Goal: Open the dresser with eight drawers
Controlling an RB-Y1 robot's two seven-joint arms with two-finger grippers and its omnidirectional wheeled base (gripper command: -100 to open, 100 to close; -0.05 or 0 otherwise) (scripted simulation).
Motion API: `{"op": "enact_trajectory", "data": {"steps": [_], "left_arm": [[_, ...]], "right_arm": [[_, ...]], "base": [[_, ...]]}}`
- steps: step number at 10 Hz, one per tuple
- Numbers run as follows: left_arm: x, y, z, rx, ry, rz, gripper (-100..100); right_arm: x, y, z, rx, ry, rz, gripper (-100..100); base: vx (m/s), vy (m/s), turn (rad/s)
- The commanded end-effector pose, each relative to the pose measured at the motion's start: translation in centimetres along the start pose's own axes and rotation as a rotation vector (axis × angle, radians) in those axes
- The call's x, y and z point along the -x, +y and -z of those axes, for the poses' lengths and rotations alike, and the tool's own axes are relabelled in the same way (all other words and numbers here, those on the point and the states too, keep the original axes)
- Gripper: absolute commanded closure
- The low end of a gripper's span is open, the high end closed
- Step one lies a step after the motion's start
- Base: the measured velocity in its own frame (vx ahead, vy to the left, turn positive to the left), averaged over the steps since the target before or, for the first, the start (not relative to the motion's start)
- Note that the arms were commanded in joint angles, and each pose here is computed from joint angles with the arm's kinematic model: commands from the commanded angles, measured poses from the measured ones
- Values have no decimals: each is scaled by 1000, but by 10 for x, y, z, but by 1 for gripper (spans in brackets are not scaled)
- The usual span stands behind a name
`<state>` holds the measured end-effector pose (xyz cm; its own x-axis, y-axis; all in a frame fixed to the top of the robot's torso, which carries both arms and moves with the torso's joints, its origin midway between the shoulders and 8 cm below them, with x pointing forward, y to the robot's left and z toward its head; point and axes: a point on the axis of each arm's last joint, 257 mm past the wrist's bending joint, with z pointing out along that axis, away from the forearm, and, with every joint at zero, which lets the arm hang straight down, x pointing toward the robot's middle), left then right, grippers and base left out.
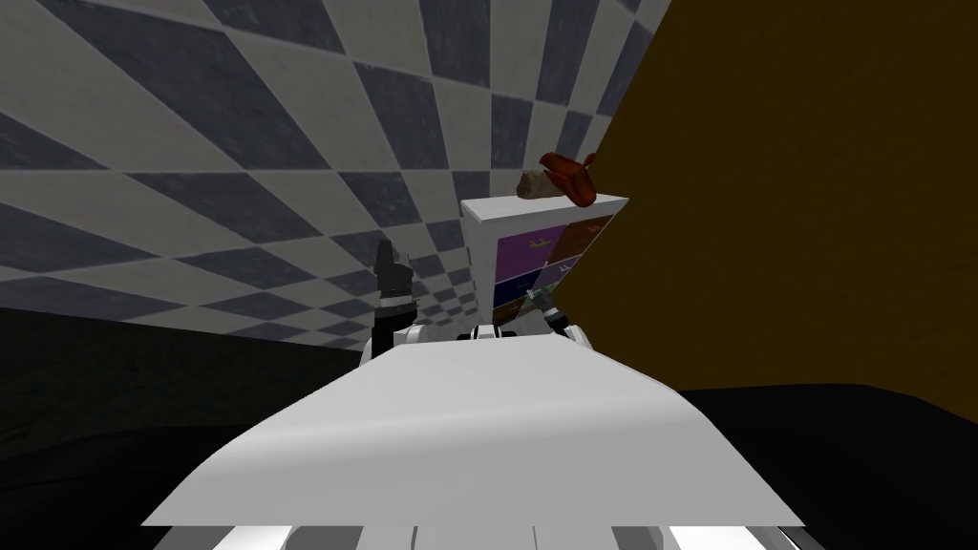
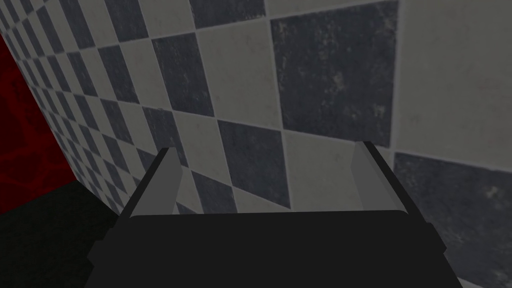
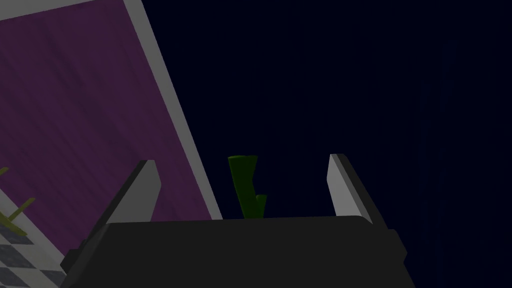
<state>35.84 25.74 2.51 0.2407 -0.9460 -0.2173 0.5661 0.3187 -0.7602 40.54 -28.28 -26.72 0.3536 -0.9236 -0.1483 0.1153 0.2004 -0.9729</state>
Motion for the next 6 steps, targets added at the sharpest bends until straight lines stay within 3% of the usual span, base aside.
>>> {"op": "enact_trajectory", "data": {"steps": [1,5,6], "left_arm": [[0,0,0,0,0,0,0],[0,0,0,0,0,0,0],[0,0,0,0,0,0,0]], "right_arm": [[-16,-5,2,20,2,30,-100],[-33,-13,-6,10,72,-5,-100],[-30,-11,-10,-5,94,-36,-100]], "base": [[-17,49,-21],[-46,131,-54],[-65,129,-45]]}}
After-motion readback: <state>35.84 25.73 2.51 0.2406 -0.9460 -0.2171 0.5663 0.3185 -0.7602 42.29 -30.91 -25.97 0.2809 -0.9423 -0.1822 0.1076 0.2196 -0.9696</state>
